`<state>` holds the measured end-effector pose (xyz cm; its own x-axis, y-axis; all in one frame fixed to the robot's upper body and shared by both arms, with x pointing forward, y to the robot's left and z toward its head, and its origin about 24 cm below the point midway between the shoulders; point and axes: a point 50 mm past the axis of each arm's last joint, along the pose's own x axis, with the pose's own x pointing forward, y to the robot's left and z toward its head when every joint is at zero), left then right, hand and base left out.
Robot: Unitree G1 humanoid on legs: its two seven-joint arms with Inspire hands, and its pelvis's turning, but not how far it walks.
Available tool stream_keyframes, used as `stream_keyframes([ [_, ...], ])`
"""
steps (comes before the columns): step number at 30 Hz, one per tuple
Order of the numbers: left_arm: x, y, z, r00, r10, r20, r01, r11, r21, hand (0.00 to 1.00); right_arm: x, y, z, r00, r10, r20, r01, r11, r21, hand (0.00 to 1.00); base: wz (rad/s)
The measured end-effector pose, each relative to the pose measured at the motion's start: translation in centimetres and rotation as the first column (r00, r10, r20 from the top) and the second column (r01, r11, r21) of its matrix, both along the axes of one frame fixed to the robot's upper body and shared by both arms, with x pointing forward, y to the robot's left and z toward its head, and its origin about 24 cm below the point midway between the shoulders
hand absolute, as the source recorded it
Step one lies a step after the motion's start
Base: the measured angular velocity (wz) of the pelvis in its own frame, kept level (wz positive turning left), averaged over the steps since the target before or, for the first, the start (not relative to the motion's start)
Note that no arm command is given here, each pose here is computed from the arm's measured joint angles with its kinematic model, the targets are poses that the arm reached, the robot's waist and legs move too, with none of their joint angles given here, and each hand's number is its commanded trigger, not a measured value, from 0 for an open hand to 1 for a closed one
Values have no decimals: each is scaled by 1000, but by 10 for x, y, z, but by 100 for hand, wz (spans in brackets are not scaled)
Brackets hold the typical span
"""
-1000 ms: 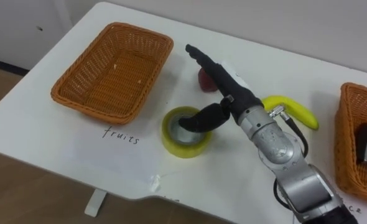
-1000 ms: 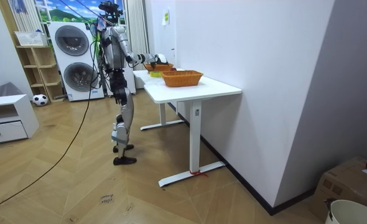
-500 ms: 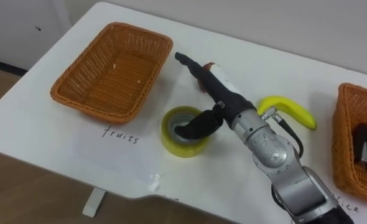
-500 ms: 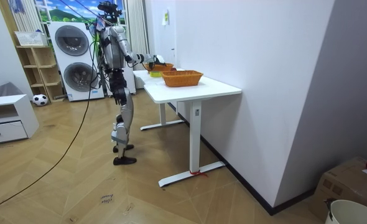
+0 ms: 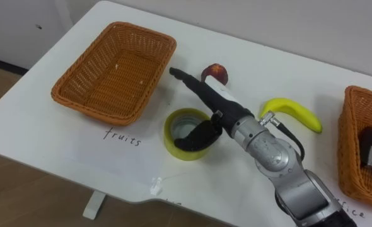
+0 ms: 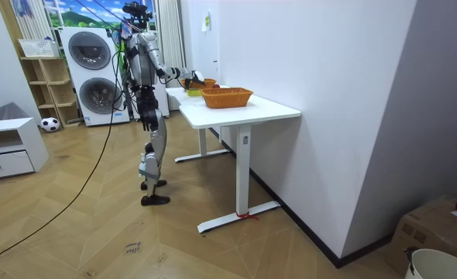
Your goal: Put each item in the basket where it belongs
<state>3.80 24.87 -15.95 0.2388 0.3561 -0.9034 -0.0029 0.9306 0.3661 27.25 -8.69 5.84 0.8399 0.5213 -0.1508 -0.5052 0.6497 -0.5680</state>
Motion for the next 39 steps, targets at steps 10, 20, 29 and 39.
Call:
stream_keyframes([
  [10, -2, 3, 0, 1000, 2, -21, -2, 1000, -1, 0, -1, -2, -5, 998, 22, -57, -22, 1000, -7, 0, 0],
  [20, -1, 4, 1, 1000, 2, -18, -2, 1000, -3, 0, 0, -7, -7, 998, 14, -68, -15, 1000, -13, 0, 0],
  [29, 1, 4, 0, 1000, 0, -18, 0, 1000, -1, 0, 1, -10, -6, 999, -10, -52, 9, 1000, -15, 0, 0],
  [39, 2, 2, 0, 1000, -2, -7, 2, 1000, 7, 0, 3, -10, -1, 999, -41, 15, 41, 999, -13, 0, 0],
])
